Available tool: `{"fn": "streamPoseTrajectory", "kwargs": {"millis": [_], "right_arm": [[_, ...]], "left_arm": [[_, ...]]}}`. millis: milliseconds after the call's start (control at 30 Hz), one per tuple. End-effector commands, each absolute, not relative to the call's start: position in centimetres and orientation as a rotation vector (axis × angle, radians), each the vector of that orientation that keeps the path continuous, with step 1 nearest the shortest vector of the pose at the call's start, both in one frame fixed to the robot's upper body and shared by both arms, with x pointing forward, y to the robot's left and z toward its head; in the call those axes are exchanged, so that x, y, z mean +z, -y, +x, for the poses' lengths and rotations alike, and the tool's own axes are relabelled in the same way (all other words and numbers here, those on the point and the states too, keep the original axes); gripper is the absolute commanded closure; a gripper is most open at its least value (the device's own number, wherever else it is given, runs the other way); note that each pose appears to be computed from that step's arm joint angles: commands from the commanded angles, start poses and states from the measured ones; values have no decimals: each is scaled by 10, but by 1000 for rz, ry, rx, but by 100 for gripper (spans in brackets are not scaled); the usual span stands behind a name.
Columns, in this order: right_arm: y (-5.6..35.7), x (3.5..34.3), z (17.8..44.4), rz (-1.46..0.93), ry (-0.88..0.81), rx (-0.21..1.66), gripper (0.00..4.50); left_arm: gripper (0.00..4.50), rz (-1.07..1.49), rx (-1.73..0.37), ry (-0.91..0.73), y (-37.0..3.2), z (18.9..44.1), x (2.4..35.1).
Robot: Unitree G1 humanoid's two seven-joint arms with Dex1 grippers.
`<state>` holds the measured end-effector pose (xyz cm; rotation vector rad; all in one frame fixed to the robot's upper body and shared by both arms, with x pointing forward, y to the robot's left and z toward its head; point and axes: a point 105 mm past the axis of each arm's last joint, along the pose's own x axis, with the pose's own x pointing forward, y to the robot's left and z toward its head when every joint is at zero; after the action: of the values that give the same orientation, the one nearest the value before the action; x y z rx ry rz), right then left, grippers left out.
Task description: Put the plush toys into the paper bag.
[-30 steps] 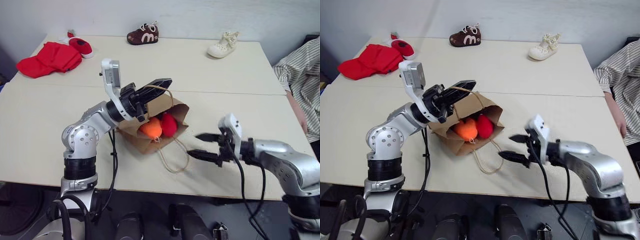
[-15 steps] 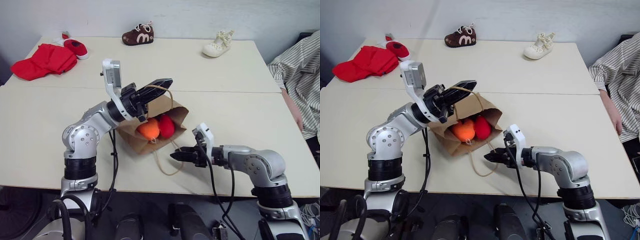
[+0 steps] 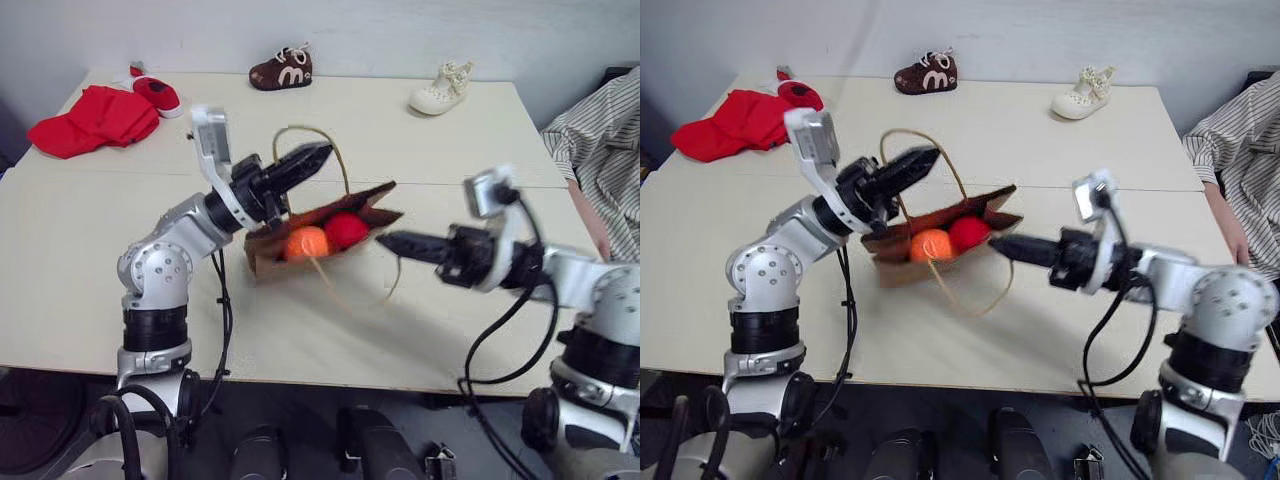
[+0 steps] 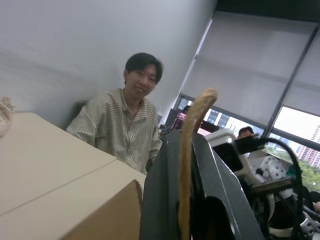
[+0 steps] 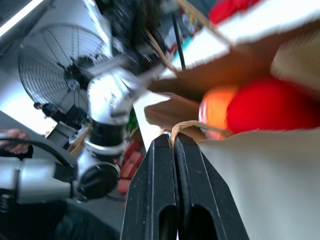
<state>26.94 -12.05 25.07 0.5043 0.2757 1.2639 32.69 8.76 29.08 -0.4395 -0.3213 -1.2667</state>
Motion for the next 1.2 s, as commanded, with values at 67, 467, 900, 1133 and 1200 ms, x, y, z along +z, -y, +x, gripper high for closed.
{"fn": "streamPoseTrajectory", "kwargs": {"millis": [67, 467, 900, 1133, 1200], "right_arm": [[124, 253, 274, 532, -269, 1229, 447], [148, 259, 274, 591, -224, 1182, 258], [189, 222, 259, 571, -229, 1016, 8], [176, 191, 256, 443, -252, 1017, 8], [172, 184, 259, 355, -227, 1002, 8]], "left_arm": [[450, -404, -1263, 360, -89, 329, 294], [212, -206, -1247, 220, -111, 324, 267], [0, 18, -1197, 69, -178, 318, 248], [0, -5, -1154, -6, -186, 324, 229], [0, 28, -1115, -18, -188, 327, 222]]}}
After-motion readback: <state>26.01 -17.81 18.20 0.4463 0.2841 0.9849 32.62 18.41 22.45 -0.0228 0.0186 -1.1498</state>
